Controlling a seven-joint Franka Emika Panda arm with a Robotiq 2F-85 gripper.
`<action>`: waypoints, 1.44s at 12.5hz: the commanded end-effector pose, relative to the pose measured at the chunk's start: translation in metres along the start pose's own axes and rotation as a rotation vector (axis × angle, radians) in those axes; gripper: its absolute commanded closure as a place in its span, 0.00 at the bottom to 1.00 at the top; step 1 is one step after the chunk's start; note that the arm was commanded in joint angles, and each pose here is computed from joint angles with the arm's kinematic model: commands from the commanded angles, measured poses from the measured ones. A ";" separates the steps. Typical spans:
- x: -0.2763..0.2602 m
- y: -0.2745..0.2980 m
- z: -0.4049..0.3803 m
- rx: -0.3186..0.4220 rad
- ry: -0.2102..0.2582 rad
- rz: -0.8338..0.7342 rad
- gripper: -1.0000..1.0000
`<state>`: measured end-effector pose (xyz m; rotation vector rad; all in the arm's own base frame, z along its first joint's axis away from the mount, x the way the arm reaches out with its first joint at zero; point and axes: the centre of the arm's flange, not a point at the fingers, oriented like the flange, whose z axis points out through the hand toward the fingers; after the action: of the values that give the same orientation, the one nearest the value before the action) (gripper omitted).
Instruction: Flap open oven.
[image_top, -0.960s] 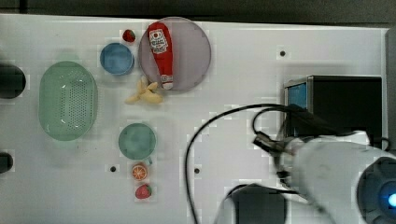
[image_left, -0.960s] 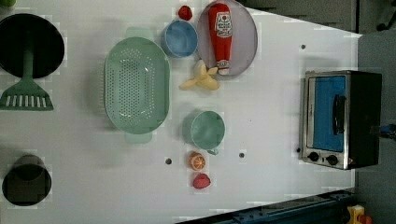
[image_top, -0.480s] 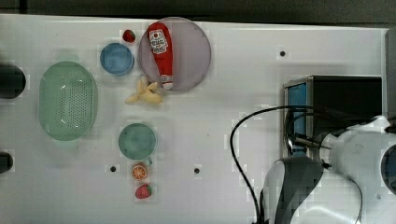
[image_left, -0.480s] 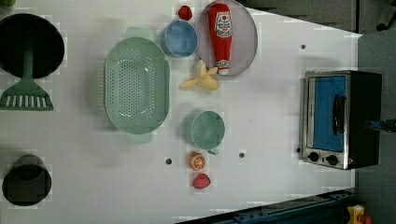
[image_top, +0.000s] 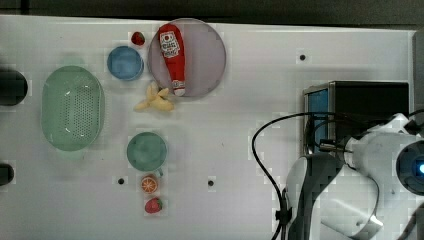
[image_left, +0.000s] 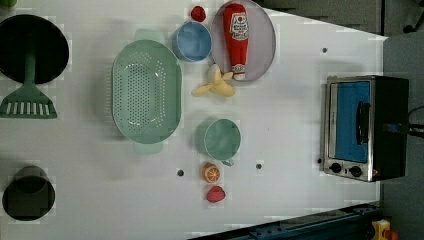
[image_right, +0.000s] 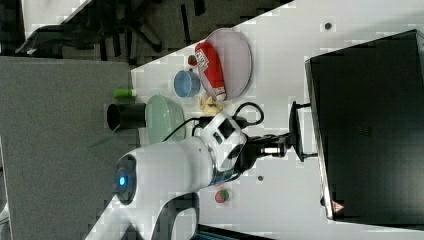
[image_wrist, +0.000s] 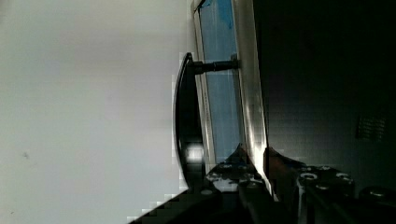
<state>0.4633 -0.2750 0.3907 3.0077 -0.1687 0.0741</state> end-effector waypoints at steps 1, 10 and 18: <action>0.005 -0.008 0.032 -0.014 -0.013 -0.069 0.82; 0.009 -0.029 0.071 -0.019 -0.054 -0.087 0.82; 0.013 -0.128 0.094 -0.137 -0.111 -0.134 0.82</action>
<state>0.4870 -0.2119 0.3025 2.8722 0.0532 -0.0908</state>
